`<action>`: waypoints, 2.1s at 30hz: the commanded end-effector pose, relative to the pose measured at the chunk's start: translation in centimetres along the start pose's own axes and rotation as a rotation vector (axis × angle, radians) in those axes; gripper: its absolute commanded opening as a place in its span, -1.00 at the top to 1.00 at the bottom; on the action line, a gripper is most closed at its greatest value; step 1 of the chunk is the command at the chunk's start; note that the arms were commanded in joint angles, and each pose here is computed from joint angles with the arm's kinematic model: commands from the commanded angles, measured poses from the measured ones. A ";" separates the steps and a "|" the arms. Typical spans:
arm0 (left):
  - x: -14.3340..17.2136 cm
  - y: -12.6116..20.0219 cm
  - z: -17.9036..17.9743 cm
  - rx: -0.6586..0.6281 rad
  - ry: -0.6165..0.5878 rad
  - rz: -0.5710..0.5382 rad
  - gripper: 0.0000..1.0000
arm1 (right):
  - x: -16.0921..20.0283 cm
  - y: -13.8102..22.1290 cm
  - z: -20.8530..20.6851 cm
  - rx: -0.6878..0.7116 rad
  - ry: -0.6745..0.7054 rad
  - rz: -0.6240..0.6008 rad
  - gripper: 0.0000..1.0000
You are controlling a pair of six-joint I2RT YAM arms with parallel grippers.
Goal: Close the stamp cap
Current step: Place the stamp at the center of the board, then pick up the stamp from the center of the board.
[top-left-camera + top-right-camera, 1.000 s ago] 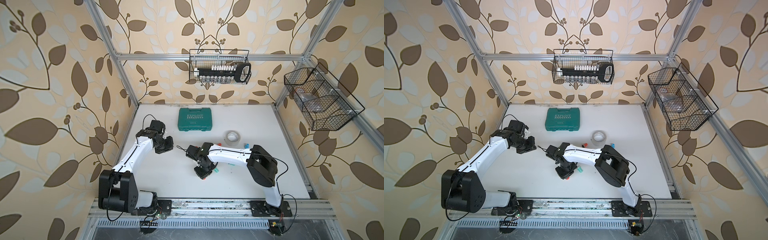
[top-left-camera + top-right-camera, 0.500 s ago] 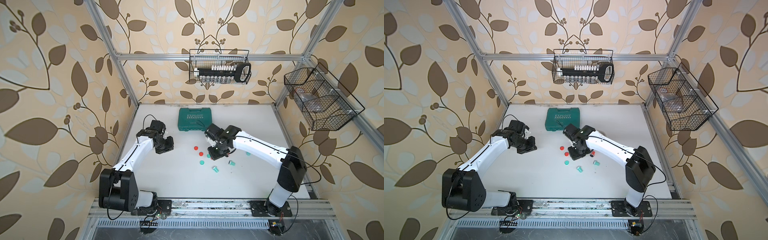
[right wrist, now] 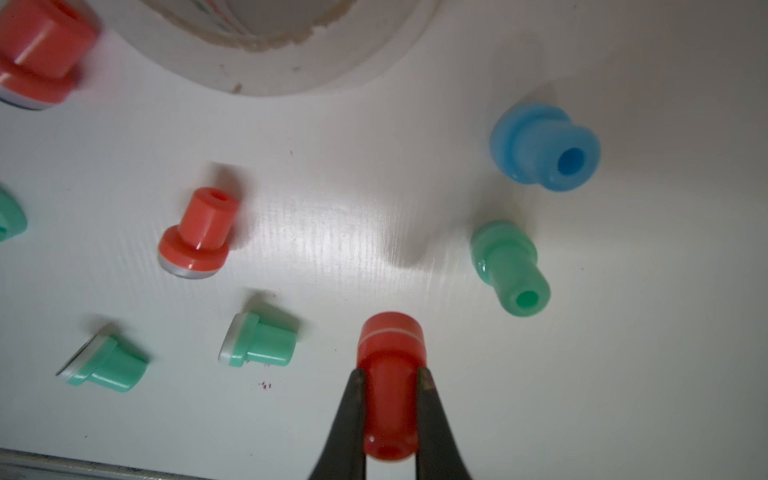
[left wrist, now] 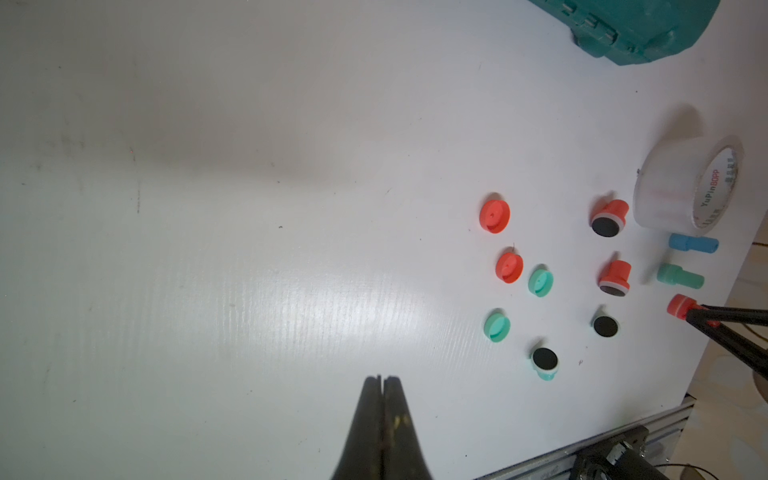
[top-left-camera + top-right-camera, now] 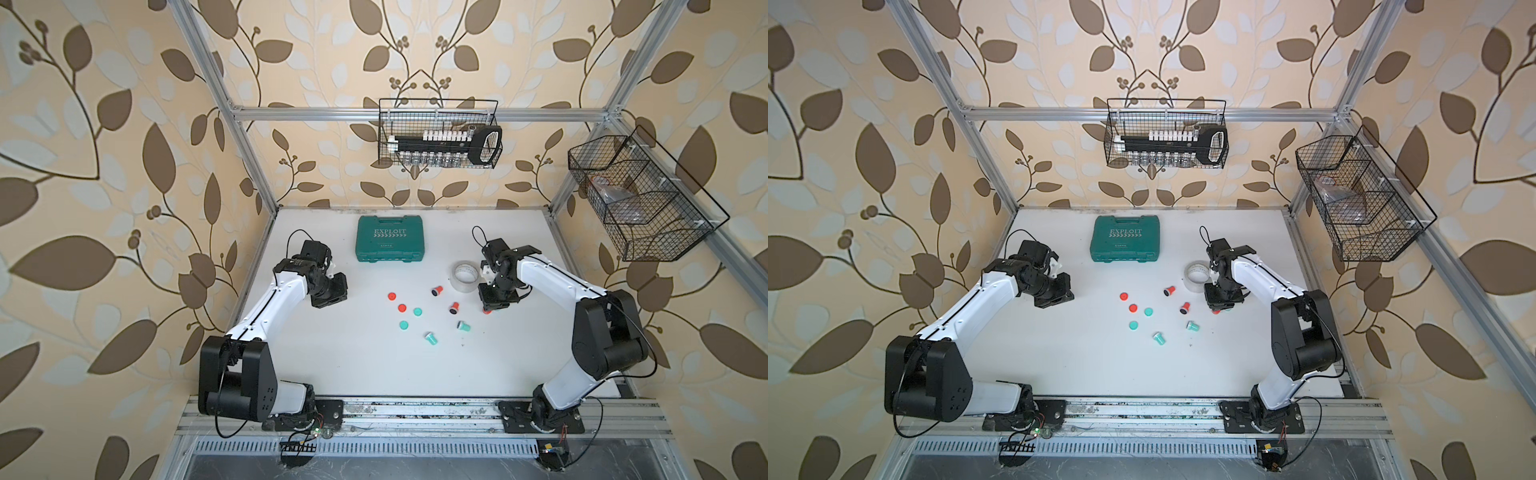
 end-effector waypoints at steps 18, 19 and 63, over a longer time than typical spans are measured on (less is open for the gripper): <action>0.1 -0.3 0.3 -0.003 -0.003 0.017 0.97 | -1.4 0.5 -0.6 0.054 0.022 -0.057 0.29; 0.1 -0.3 0.3 -0.003 -0.003 0.016 0.97 | -1.5 1.3 -0.6 0.048 0.017 -0.077 0.29; -0.1 -0.3 -0.4 0.043 -0.001 0.012 0.71 | 10.2 -3.6 16.5 0.011 0.474 -0.143 0.34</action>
Point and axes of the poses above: each gripper's point midway between its finger pads, its own y axis back along the fingers, its own z axis along the line the jaws close on, x = y × z, the point moved 2 cm from there along y, back along the fingers, and after that the axes turned 10 degrees about -y, right-handed, at the moved point
